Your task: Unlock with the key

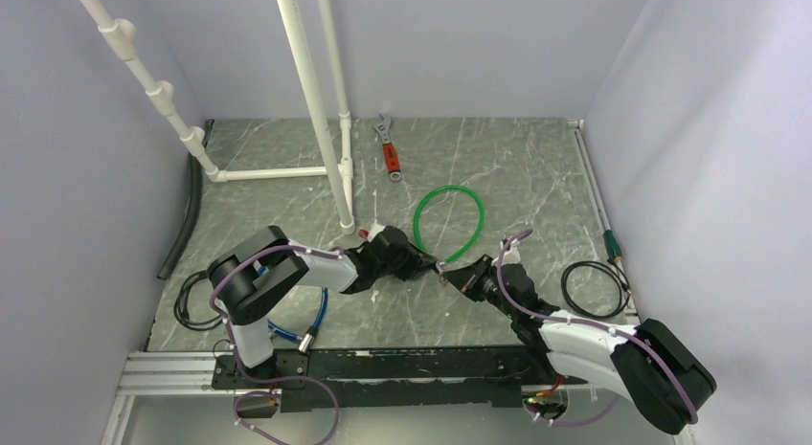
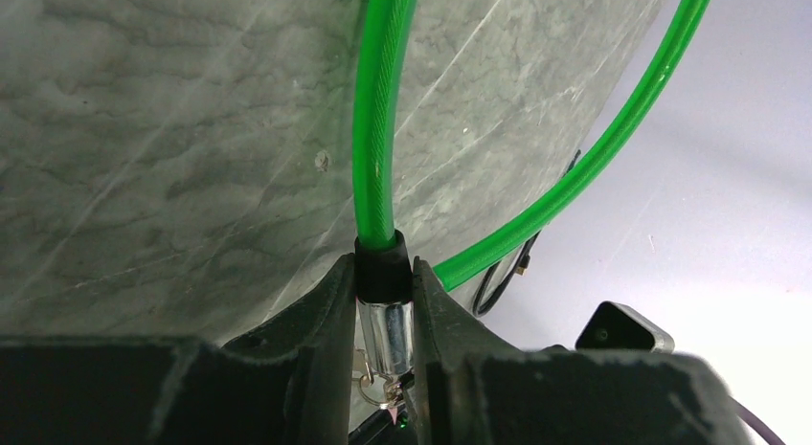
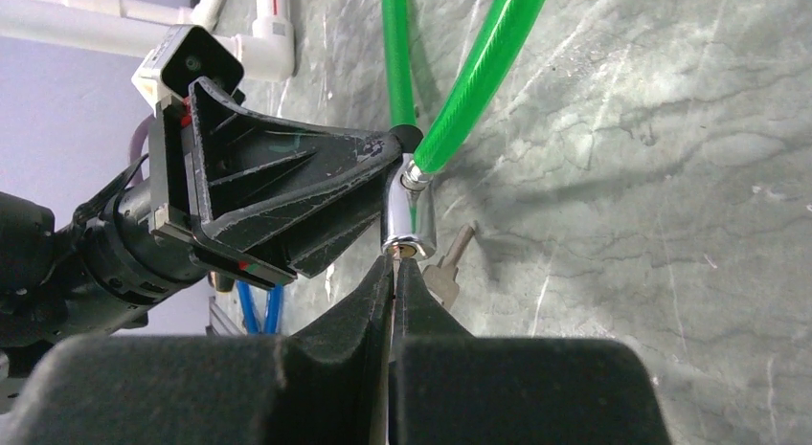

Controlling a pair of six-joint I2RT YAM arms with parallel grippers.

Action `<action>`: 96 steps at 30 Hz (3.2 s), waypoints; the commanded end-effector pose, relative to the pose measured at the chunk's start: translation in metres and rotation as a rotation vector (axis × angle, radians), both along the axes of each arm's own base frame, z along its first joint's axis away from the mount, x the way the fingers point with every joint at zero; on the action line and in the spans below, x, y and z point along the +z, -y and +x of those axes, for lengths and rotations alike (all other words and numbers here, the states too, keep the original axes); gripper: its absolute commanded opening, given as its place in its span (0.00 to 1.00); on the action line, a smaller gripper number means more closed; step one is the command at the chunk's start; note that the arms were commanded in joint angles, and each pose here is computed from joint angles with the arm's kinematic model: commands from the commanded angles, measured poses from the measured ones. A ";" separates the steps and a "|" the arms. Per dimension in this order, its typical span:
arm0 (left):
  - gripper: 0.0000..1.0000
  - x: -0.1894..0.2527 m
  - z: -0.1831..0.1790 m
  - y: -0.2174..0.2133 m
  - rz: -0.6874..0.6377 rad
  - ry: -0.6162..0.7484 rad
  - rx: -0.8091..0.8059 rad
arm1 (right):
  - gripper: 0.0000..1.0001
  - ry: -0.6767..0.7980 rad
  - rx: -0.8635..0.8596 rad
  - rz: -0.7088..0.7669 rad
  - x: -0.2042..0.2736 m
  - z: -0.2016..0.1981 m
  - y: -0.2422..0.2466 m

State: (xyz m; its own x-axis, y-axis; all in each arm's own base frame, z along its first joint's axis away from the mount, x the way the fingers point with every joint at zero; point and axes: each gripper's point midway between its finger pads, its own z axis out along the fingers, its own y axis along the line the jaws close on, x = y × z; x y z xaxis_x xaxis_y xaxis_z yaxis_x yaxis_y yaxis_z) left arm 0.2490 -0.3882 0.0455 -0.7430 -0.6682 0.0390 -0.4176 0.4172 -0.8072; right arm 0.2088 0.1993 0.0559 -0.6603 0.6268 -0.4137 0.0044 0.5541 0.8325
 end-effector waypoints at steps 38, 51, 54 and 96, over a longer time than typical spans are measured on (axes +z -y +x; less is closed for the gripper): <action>0.00 0.037 -0.026 0.014 -0.088 0.032 -0.132 | 0.61 0.066 0.111 -0.004 0.005 -0.018 -0.003; 0.00 0.040 -0.028 0.016 -0.122 0.023 -0.136 | 0.49 0.063 0.030 0.021 0.004 -0.012 0.006; 0.00 0.041 -0.028 0.017 -0.128 0.022 -0.137 | 0.47 0.053 0.037 0.035 0.002 -0.013 0.004; 0.56 0.033 -0.012 0.018 -0.227 0.154 -0.135 | 0.00 0.121 0.156 0.071 0.021 -0.027 -0.008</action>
